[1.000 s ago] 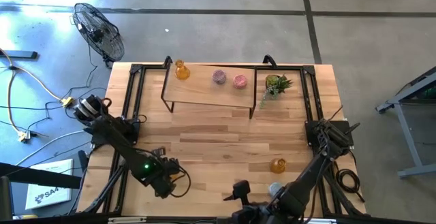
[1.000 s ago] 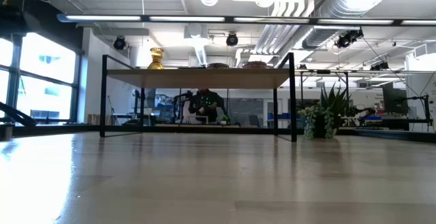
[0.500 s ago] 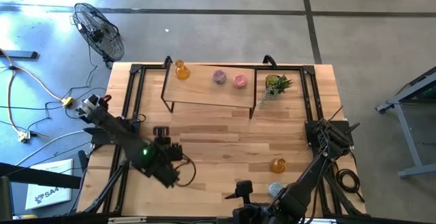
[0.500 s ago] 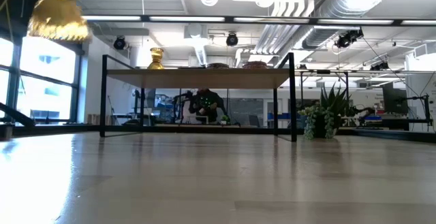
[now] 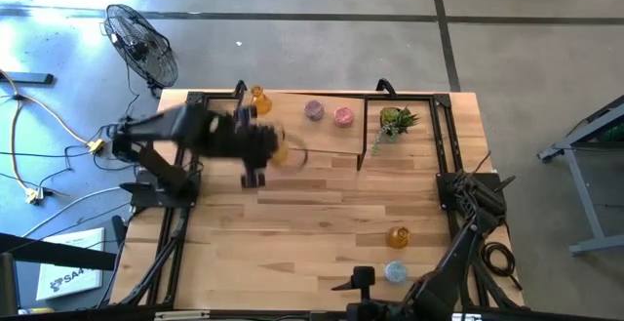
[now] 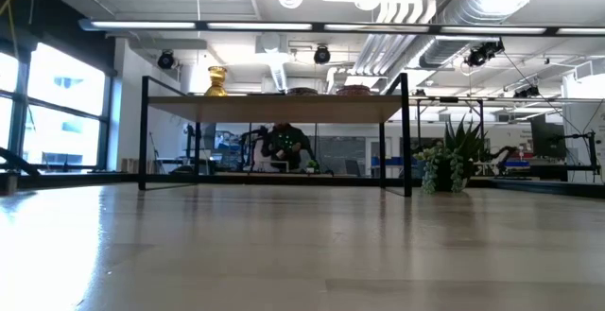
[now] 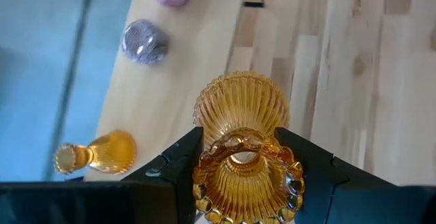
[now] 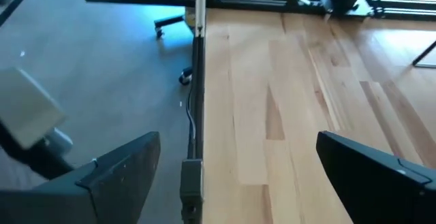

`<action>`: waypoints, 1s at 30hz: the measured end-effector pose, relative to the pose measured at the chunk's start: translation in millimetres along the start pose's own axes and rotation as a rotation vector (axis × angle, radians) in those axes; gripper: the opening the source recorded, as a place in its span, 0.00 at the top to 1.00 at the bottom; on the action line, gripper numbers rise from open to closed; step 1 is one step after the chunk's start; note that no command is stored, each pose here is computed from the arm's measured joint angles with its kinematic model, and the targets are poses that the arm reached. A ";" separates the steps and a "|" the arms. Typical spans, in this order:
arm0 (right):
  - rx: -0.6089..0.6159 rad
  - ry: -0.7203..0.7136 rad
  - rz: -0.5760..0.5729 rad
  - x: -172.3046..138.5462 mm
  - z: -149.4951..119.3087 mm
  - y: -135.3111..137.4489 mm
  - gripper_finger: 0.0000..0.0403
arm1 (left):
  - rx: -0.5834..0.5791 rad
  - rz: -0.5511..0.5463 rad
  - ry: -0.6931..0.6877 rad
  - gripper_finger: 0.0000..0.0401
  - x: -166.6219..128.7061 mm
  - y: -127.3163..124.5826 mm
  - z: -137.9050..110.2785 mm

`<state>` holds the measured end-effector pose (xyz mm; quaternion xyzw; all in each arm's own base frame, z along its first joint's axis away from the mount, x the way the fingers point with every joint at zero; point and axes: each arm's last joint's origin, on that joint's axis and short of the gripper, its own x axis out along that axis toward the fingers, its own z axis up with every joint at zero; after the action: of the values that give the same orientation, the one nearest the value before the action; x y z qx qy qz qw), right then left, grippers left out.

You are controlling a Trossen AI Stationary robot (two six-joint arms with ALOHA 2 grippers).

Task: Pick & Place candle stick holders
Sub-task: Put the left yellow glass candle holder on the shelf

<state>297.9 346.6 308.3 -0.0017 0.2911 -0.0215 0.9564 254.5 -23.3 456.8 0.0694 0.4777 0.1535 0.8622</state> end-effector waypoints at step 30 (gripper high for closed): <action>0.196 -0.080 -0.074 -4.9 -2.5 3.0 0.04 | -0.354 -0.158 0.338 0.61 126.9 158.9 -62.7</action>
<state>292.5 349.9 308.9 0.0802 0.2490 -0.0852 0.9614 232.9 166.9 363.8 -0.1467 0.5847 0.1765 0.7781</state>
